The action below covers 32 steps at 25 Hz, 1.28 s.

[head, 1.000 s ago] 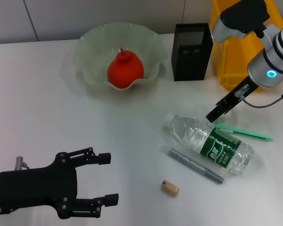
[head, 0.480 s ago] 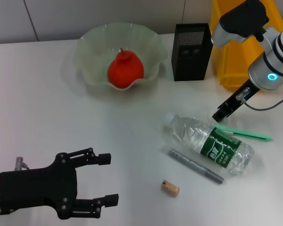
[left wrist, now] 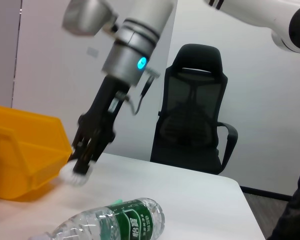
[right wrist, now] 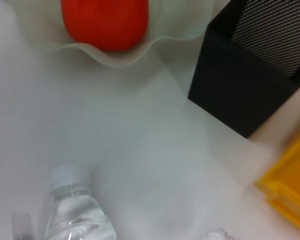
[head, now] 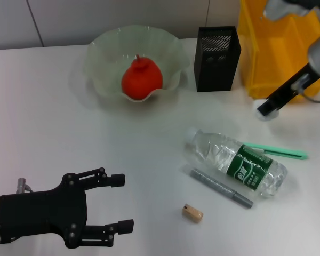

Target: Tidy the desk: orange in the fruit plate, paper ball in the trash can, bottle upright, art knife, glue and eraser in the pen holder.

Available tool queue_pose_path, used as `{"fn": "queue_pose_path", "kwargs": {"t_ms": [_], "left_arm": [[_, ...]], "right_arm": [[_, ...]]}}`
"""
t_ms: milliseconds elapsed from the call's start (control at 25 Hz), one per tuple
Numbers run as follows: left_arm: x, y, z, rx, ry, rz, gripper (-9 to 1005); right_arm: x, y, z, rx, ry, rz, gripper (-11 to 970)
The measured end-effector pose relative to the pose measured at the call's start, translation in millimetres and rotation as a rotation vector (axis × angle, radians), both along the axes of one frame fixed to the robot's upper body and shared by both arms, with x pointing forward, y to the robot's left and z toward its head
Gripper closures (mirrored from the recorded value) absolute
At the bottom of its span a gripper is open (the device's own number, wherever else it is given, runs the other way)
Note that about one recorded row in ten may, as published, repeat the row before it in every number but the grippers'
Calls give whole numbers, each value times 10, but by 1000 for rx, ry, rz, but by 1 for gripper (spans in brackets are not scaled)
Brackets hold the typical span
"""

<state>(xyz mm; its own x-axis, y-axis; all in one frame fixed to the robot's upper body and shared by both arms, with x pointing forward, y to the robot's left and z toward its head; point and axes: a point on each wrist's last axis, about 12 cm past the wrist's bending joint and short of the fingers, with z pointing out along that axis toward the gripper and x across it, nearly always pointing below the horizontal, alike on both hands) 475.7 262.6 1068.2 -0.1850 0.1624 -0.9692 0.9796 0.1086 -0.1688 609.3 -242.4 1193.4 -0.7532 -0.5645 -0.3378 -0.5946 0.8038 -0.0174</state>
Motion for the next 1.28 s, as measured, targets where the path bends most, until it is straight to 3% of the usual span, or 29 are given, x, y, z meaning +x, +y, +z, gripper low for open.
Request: {"fn": "queue_pose_path", "kwargs": {"t_ms": [80, 280, 520, 560, 720, 760, 1040, 1280], "left_arm": [[1, 7, -1, 2, 0, 4, 140], [12, 2, 4, 2, -2, 3, 140], [4, 6, 0, 1, 0, 6, 140], [5, 8, 1, -2, -1, 11, 140], [9, -10, 2, -10, -2, 15, 140], [13, -17, 4, -11, -3, 14, 140], [28, -30, 10, -12, -4, 12, 140], [25, -30, 7, -12, 0, 14, 140]], "right_arm": [[-64, -64, 181, -47, -24, -13, 654], [-90, -197, 353, -83, -98, -64, 655], [-47, -415, 435, -76, -220, -119, 656], [-17, -491, 411, -87, -285, -126, 656], [15, -559, 318, -101, -354, -120, 657], [59, -582, 219, -105, -388, -108, 657], [179, -584, -78, 16, -443, -30, 657], [269, -684, -195, 40, -499, -90, 659]]}}
